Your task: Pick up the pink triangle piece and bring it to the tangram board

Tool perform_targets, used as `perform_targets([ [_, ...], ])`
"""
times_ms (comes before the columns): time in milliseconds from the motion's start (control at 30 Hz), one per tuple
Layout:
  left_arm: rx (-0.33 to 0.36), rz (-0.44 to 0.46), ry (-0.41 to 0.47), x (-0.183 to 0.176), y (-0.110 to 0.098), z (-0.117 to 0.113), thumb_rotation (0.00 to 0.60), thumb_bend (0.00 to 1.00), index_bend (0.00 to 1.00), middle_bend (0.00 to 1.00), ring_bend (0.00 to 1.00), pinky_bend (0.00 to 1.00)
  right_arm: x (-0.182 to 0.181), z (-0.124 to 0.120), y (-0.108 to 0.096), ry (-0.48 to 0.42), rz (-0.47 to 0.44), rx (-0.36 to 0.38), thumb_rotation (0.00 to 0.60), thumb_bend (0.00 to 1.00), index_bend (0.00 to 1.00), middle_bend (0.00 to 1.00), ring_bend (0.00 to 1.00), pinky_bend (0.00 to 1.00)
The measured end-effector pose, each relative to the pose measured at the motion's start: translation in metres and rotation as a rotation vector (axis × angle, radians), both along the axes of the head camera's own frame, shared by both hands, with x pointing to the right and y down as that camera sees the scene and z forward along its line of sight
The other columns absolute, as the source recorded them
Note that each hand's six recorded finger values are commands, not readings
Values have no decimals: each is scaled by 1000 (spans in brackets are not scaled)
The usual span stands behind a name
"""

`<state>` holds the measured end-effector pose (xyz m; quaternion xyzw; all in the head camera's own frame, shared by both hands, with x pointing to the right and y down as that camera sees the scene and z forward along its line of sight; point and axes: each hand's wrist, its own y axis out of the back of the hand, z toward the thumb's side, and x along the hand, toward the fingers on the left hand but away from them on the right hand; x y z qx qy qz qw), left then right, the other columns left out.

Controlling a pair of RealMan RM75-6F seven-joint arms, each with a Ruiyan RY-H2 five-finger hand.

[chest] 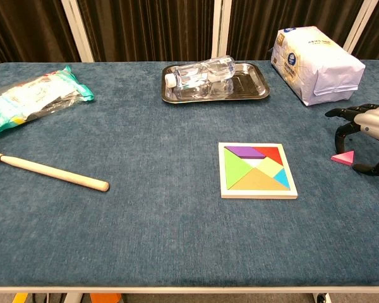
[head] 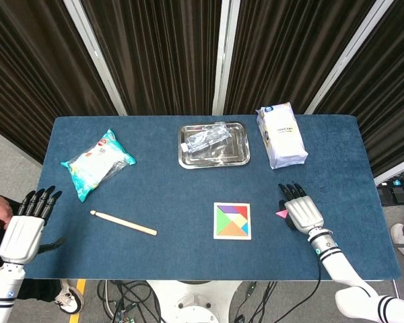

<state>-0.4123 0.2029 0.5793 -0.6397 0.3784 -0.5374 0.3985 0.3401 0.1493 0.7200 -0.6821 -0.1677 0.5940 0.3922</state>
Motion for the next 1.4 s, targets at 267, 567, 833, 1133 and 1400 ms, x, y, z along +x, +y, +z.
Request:
perform_targets([
  [267,-1,0,0,-1,0,0,600,0,0,0,0,0,1,-1,0,-1,5,6,600,265,480,0,0,0],
  [567,-2,1,0,0,0,0,600,0,0,0,0,0,1,-1,-1,-3,7,10,600,266,518,0,0,0],
  [833,-10,-6,17,-1,1,1,600,0,0,0,0,0,0,-2,-2,-12,9,14,600,266,555,0,0,0],
  [1133,-19,-10,33,-2,1,1,600,0,0,0,0,0,-2,-8,-4,-70,47,-5,600,265,593,0,0,0],
  [1400,-13,-19,35,-5,1,0,600,0,0,0,0,0,-26,-21,-3,-159,68,-36,600,265,597,0,0,0],
])
